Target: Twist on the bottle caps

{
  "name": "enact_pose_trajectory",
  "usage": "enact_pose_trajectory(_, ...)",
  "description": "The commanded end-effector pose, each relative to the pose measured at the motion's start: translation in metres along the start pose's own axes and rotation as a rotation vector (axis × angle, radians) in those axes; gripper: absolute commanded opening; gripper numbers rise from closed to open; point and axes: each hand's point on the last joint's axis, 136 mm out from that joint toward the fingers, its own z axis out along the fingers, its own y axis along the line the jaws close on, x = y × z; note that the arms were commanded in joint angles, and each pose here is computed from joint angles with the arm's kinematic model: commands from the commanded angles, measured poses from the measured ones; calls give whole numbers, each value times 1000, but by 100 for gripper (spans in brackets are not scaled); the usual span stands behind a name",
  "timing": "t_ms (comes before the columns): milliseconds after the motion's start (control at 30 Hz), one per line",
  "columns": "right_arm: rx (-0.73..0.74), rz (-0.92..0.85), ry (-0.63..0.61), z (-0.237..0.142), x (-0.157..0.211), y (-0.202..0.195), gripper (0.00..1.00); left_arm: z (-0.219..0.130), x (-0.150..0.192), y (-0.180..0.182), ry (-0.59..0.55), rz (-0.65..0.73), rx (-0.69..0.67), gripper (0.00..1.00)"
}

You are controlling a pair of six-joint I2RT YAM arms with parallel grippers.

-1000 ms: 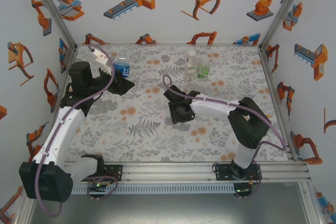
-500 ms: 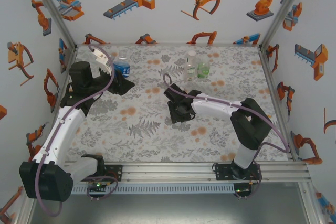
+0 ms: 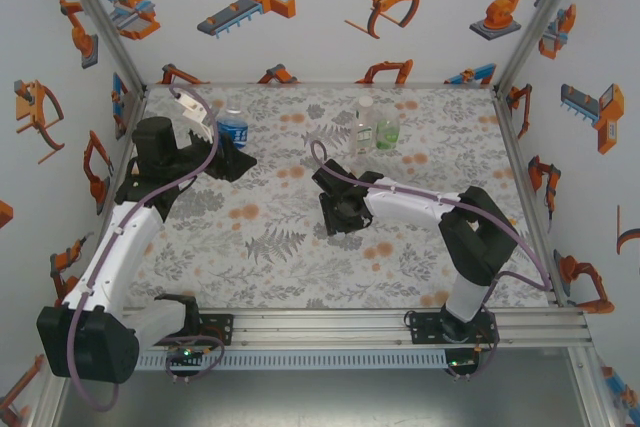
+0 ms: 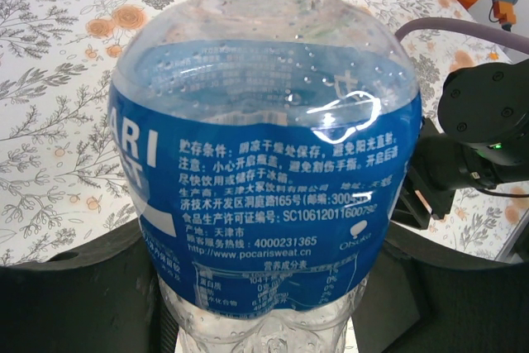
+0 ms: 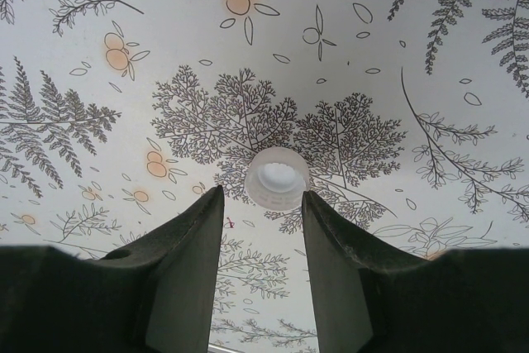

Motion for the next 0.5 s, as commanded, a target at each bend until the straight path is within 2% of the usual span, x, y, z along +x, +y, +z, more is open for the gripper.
enact_pose_trajectory(0, 8, -8, 10, 1, -1, -1, 43, -1, -7, -4, -10, 0, 24, 0)
enact_pose_trajectory(467, 24, -11, 40, 14, 5, -4, 43, 1, -6, -3, -5, -4, 25, 0)
